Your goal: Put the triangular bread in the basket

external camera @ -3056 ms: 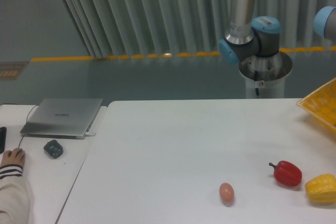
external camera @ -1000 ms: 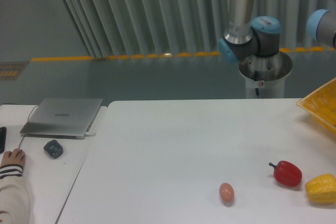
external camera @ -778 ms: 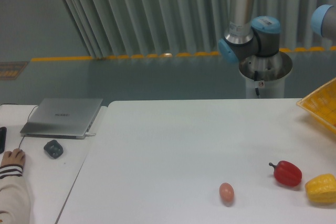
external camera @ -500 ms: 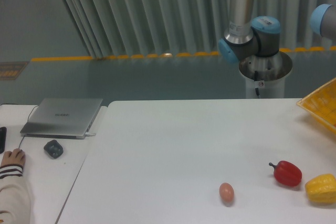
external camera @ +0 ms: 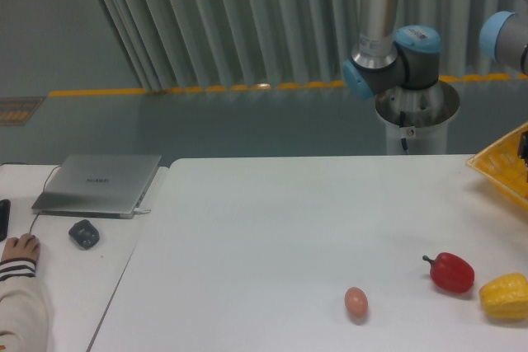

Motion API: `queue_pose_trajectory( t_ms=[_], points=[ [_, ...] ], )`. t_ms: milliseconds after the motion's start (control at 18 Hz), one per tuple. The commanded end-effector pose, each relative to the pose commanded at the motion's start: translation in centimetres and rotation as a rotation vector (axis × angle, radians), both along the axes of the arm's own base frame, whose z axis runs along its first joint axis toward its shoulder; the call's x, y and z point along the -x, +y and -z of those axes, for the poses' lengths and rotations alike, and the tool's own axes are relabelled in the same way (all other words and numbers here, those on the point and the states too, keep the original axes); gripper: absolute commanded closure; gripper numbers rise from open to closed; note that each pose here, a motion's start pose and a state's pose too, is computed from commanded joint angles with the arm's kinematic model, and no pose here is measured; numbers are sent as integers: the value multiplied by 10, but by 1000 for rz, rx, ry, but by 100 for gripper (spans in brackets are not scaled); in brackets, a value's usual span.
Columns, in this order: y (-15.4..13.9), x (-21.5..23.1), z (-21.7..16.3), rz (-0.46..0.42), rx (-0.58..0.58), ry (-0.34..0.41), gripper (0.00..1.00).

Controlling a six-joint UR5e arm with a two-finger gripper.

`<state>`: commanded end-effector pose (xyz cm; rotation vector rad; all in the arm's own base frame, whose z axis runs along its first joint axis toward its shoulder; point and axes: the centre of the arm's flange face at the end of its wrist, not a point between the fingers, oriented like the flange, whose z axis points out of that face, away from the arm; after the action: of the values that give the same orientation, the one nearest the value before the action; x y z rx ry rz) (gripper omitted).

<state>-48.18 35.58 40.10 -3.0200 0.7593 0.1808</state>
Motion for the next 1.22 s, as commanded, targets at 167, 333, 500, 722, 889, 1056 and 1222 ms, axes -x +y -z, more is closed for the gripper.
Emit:
queue_pose_trajectory(
  t_ms=[167,333,500,722,889,1056,1222],
  points=[
    [2,2,-7,-1,-8,10,0],
    [25,-15,-7,-3,-22,3,0],
    [53,-34,2,-47,-26,-16,0],
    [53,-31,3,-42,-26,-16,0],
    [54,-33,-6,-39,-28,-8,0],
    [53,-37,-6,-48,-27,-23,0],
    [47,-32,-5,-60,-29,-23,0]
  ],
)
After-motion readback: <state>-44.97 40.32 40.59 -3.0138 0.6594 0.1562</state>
